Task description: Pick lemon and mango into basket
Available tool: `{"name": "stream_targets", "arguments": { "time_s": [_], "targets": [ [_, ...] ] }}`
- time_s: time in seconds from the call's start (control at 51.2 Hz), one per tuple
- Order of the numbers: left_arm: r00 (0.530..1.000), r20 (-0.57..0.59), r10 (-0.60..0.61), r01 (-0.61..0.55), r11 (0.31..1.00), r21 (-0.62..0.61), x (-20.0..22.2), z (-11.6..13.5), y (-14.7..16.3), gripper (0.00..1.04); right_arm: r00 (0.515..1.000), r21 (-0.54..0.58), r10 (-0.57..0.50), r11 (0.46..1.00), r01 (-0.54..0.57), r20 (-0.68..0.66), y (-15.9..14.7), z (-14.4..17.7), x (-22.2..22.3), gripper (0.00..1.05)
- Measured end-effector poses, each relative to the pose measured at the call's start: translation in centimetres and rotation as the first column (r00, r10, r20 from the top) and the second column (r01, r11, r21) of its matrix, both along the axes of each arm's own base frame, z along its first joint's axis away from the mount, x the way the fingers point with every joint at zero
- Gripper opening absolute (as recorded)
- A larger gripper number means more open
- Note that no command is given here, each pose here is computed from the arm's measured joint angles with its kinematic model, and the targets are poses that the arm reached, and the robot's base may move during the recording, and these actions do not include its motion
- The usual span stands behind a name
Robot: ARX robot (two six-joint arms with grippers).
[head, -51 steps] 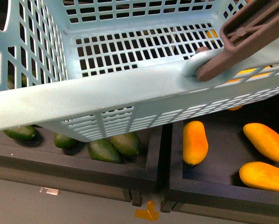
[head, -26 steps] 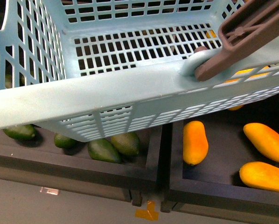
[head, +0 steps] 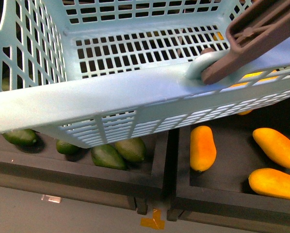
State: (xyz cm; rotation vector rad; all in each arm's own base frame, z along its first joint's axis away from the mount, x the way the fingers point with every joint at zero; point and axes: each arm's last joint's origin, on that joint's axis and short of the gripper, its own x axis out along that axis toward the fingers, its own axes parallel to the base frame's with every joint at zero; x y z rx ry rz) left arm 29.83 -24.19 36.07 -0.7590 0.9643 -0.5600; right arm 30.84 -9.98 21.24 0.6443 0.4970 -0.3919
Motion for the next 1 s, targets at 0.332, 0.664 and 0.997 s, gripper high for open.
{"name": "stream_targets", "arguments": {
  "time_s": [0.332,0.664,0.997],
  "targets": [
    [1.0,-0.001,-0.001,0.001,1.0,-0.001,0.0,0.0,0.0,0.05,0.952,-0.1,0.175,0.983,-0.154,0.252,7.5,9.8,-3.1,0.64],
    [1.0,-0.001,-0.002,0.002,1.0,-0.001,0.0,0.0,0.0,0.05,0.895,-0.16,0.395,0.916,-0.367,0.208,17.7,8.8,-0.7,0.63],
    [1.0,0.001,0.004,-0.004,1.0,0.001,0.0,0.0,0.0,0.05,0.902,-0.219,0.39,0.911,-0.349,0.184,18.4,8.9,-0.9,0.97]
  ]
}}
